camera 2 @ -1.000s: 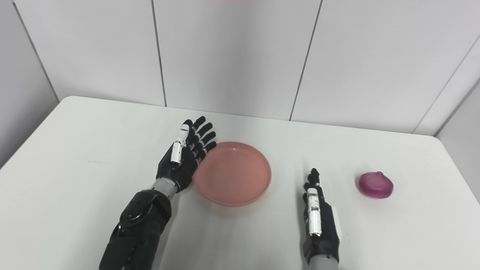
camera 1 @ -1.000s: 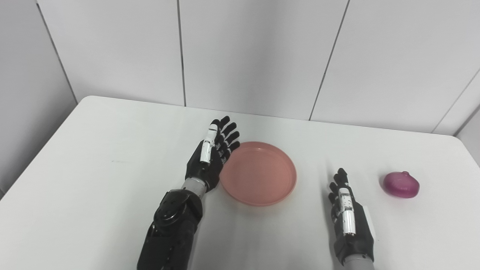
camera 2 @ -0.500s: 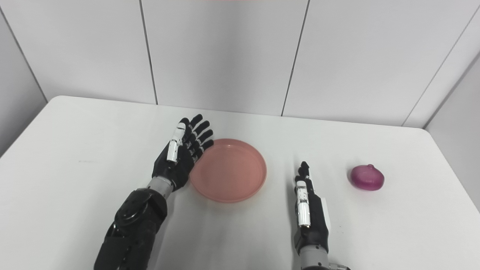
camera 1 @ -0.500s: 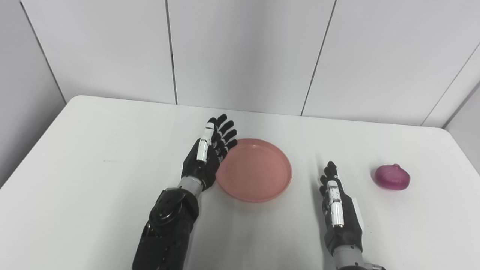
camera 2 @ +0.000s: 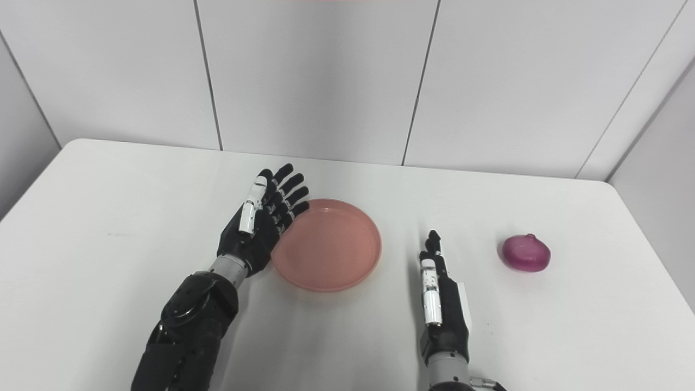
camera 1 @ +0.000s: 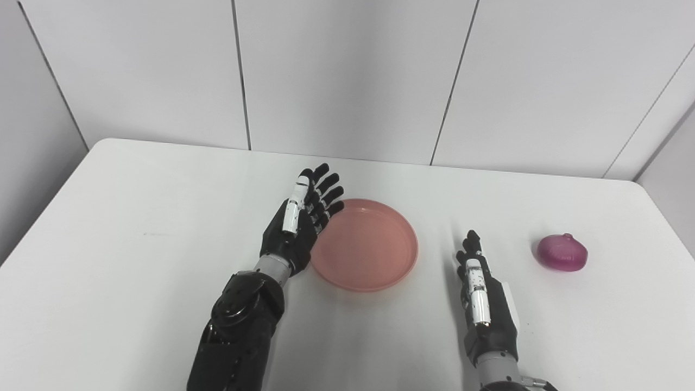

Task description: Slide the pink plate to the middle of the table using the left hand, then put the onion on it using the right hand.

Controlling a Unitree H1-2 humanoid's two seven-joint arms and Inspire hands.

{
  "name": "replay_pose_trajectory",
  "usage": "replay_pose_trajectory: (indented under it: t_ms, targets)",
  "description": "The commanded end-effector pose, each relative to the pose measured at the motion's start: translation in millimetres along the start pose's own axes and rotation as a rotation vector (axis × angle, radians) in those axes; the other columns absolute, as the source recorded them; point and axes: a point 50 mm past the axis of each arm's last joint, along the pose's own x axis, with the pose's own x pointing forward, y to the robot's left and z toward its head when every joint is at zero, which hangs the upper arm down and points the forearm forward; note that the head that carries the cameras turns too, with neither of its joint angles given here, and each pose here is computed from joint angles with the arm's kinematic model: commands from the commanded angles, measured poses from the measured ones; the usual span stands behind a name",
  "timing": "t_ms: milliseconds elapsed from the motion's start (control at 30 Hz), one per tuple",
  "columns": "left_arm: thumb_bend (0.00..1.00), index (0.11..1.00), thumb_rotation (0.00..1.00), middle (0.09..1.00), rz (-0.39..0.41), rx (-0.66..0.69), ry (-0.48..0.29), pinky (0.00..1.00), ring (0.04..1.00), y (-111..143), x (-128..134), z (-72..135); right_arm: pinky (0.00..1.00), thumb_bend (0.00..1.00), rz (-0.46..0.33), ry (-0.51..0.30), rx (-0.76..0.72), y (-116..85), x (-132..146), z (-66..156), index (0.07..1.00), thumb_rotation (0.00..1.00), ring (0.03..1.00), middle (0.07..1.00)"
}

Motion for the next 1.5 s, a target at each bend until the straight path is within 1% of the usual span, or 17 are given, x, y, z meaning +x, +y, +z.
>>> replay_pose_trajectory:
  t_ms: [0,100,333,500,533,667,700,767,800,833,900,933,1033,1133,1233,1333,1467]
  targets:
    - [0.44,0.920,1.00,0.933,-0.043,0.013,-0.090,0.92,0.926,-8,4,22,1.00,0.23,0.007,-0.098,0.013,7,3,16,1.000,1.00,0.988,1.000]
    - [0.44,0.915,1.00,0.928,-0.038,0.012,-0.100,0.92,0.923,-6,1,24,1.00,0.20,-0.015,-0.132,-0.030,4,2,21,1.000,1.00,0.979,1.000]
    - [0.44,0.910,1.00,0.930,-0.051,0.024,-0.115,0.92,0.923,-3,-4,29,1.00,0.21,-0.055,-0.178,-0.115,-5,2,35,1.000,1.00,0.977,0.998]
    - [0.44,0.907,1.00,0.925,-0.050,0.025,-0.120,0.91,0.920,-3,-6,29,0.97,0.25,-0.074,-0.225,-0.206,-14,1,45,0.977,1.00,0.967,0.979]
    - [0.44,0.906,1.00,0.924,-0.049,0.022,-0.121,0.91,0.918,-2,-7,29,0.98,0.28,-0.079,-0.235,-0.228,-15,1,48,0.966,1.00,0.978,0.978]
    - [0.44,0.906,1.00,0.923,-0.036,0.018,-0.126,0.91,0.915,-1,-10,30,1.00,0.33,-0.101,-0.264,-0.273,-23,0,58,0.962,1.00,0.998,0.987]
    - [0.44,0.904,1.00,0.920,-0.031,0.022,-0.127,0.90,0.913,-1,-11,30,0.99,0.33,-0.115,-0.280,-0.298,-25,0,61,0.954,1.00,0.999,0.979]
    - [0.44,0.909,1.00,0.922,-0.027,0.030,-0.130,0.91,0.914,0,-12,31,0.90,0.34,-0.138,-0.315,-0.377,-32,1,66,0.949,1.00,0.953,0.961]
    - [0.44,0.911,1.00,0.922,-0.025,0.031,-0.130,0.91,0.915,1,-12,31,0.87,0.35,-0.151,-0.330,-0.419,-36,2,68,0.947,0.99,0.941,0.955]
    - [0.44,0.913,1.00,0.923,-0.025,0.030,-0.131,0.91,0.916,1,-13,31,0.85,0.37,-0.163,-0.341,-0.456,-40,2,69,0.941,0.96,0.927,0.943]
    - [0.44,0.913,1.00,0.924,-0.027,0.030,-0.133,0.91,0.916,3,-14,32,0.84,0.37,-0.187,-0.357,-0.517,-47,4,72,0.939,0.94,0.921,0.938]
    - [0.44,0.918,1.00,0.928,-0.028,0.032,-0.134,0.92,0.920,4,-14,32,0.84,0.39,-0.198,-0.364,-0.543,-50,4,73,0.935,0.88,0.914,0.935]
    - [0.44,0.921,1.00,0.931,-0.028,0.030,-0.134,0.92,0.924,8,-15,32,0.83,0.42,-0.224,-0.377,-0.607,-62,5,79,0.937,0.79,0.906,0.938]
    - [0.44,0.921,1.00,0.932,-0.025,0.029,-0.134,0.92,0.925,10,-16,31,0.81,0.49,-0.247,-0.382,-0.651,-71,5,83,0.947,0.68,0.891,0.932]
    - [0.44,0.922,1.00,0.934,-0.024,0.028,-0.134,0.92,0.927,12,-16,31,0.80,0.54,-0.272,-0.388,-0.690,-79,5,88,0.951,0.62,0.885,0.930]
    - [0.44,0.923,1.00,0.936,-0.021,0.027,-0.137,0.92,0.929,15,-17,31,0.78,0.62,-0.323,-0.403,-0.758,-87,6,91,0.931,0.54,0.872,0.911]
    - [0.44,0.923,1.00,0.937,-0.011,0.037,-0.144,0.92,0.929,19,-19,32,0.80,0.72,-0.382,-0.393,-0.814,-105,9,94,0.930,0.46,0.882,0.913]
